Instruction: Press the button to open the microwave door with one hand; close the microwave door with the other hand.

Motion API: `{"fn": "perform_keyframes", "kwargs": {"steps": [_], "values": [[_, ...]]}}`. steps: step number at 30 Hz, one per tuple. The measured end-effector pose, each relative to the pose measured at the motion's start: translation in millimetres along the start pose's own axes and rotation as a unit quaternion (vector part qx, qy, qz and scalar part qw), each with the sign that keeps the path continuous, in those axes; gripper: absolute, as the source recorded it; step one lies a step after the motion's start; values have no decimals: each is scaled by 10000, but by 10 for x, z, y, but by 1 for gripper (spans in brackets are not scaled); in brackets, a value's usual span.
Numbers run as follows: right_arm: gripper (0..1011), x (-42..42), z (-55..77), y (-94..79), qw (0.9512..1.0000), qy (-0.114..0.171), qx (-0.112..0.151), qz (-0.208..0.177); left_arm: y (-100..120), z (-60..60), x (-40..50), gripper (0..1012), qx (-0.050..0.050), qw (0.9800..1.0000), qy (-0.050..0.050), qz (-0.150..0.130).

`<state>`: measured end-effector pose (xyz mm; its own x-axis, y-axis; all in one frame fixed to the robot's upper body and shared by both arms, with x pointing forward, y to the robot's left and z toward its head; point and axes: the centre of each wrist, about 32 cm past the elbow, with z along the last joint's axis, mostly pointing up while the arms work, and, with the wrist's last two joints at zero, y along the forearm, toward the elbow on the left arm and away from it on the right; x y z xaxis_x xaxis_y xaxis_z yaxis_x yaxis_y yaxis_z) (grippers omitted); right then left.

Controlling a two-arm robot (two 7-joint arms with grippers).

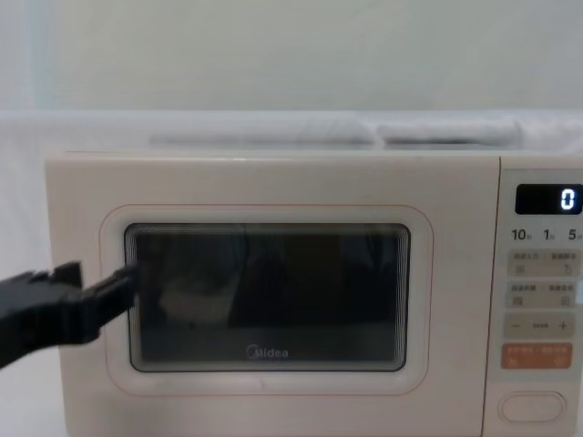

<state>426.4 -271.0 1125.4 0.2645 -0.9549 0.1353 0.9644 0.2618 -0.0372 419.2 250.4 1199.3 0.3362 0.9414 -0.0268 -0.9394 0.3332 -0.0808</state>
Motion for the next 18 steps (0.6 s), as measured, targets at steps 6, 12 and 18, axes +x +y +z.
{"fn": "perform_keyframes", "kwargs": {"steps": [6,12,18], "values": [[1002,0,0,0,10000,0,0,0,60,-147,61,715,62,9998,109,165],[1002,0,0,0,10000,0,0,0,109,-289,111,895,154,9990,236,345],[1002,0,0,0,10000,0,0,0,171,-484,138,1001,339,9974,343,530]]}}
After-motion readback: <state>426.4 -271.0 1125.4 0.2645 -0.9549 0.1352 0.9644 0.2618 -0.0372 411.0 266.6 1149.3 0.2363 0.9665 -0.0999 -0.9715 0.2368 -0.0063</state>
